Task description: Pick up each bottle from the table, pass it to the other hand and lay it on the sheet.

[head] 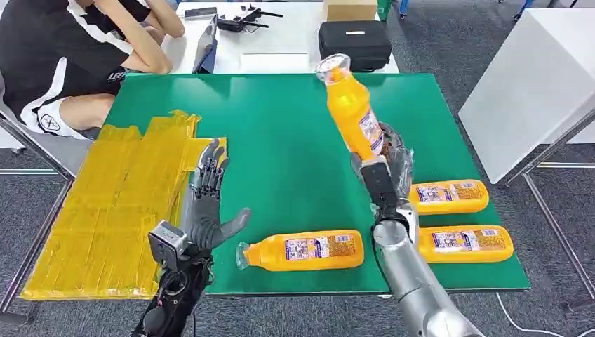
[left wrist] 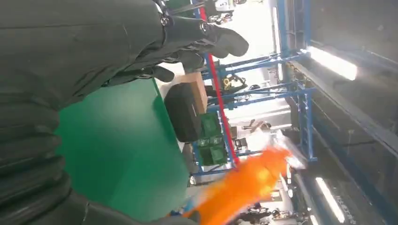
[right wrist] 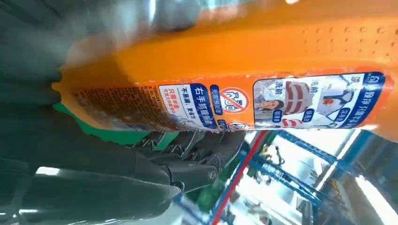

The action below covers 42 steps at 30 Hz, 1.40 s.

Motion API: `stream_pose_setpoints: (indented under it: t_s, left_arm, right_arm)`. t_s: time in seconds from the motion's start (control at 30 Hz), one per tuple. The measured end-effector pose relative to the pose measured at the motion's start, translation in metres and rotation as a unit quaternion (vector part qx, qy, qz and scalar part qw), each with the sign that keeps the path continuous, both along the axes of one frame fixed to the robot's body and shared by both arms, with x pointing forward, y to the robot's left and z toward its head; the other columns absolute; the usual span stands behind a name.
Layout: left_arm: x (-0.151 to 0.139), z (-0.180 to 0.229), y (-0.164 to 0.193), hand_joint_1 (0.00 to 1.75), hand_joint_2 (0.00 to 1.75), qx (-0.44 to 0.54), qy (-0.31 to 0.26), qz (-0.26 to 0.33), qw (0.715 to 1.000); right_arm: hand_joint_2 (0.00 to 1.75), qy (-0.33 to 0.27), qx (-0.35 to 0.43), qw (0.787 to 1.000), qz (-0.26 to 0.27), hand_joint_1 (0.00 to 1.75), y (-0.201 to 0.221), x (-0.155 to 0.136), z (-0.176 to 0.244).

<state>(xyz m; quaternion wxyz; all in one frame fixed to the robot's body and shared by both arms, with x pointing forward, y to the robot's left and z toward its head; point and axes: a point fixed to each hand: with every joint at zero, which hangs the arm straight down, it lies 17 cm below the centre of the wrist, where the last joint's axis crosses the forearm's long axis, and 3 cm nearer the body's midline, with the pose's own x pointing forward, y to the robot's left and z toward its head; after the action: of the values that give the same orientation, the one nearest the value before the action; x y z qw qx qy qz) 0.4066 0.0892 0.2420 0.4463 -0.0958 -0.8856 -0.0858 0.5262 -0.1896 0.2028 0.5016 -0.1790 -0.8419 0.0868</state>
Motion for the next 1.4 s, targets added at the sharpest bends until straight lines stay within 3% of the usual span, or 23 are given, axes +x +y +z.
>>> stream_pose_setpoints:
  t_s: [0.1,0.17,0.3,1.4]
  left_arm:
    - [0.005,-0.004,-0.010,0.00,1.75,0.018,0.024,-0.026,0.999]
    - [0.013,-0.006,-0.015,0.00,1.75,0.017,0.057,-0.049,0.997]
    - [0.024,0.008,-0.017,0.00,1.75,0.015,0.053,-0.060,0.997]
    - [0.031,0.015,-0.024,0.00,1.75,0.010,0.050,-0.073,0.996]
  right_arm:
    - [1.75,0.002,0.048,0.997,0.058,1.75,0.021,-0.010,0.001]
    - [1.75,0.008,0.073,0.989,0.132,1.75,0.061,-0.025,0.001]
    - [1.75,0.013,0.082,0.976,0.200,1.75,0.119,-0.055,-0.001]
    - [1.75,0.040,0.037,0.936,0.348,1.75,0.208,-0.114,-0.023]
